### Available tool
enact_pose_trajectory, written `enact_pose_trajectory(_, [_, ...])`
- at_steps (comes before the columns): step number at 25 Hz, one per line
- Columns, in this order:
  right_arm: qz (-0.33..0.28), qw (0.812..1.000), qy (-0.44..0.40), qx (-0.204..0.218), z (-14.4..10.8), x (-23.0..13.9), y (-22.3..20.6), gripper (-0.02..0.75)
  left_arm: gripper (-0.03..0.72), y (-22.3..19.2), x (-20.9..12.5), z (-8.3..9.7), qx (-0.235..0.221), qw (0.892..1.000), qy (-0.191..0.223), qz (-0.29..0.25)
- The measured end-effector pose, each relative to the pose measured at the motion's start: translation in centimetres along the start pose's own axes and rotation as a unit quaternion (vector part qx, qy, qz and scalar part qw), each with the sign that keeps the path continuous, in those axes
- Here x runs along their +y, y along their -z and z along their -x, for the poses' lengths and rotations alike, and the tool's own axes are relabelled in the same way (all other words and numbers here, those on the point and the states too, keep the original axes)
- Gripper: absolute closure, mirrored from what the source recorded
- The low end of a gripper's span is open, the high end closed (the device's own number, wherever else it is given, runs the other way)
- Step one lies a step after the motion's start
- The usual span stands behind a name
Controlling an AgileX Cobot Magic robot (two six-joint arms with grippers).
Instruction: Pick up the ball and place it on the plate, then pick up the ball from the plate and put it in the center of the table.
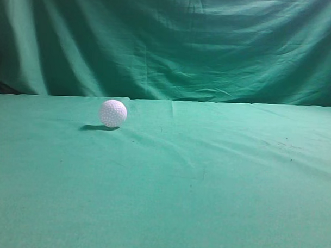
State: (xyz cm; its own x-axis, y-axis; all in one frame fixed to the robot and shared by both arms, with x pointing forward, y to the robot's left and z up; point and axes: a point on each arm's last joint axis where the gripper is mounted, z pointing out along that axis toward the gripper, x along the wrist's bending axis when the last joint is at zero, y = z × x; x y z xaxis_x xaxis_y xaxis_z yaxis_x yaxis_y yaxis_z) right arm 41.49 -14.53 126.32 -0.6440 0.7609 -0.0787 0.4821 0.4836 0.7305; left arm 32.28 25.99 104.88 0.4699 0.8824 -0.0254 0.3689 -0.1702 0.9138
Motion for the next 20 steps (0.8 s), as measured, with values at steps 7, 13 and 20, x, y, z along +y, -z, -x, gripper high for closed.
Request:
enact_pose_trajectory(7, [-0.033,0.999,-0.004,0.001,-0.1,-9.2,1.1,0.687,0.688,0.0,-0.4,-0.2,0.012,0.999,-0.034,-0.023])
enact_pose_trajectory(13, [-0.003,1.000,-0.027,0.004,-0.6,-16.3,-0.5,0.687,0.688,0.1,-0.7,-0.5,0.024,0.998,-0.049,-0.041])
enact_pose_trajectory(20, [0.034,0.997,-0.059,0.024,-1.3,-22.9,-3.0,0.687,0.688,0.1,-1.1,-0.9,0.045,0.997,-0.015,-0.061])
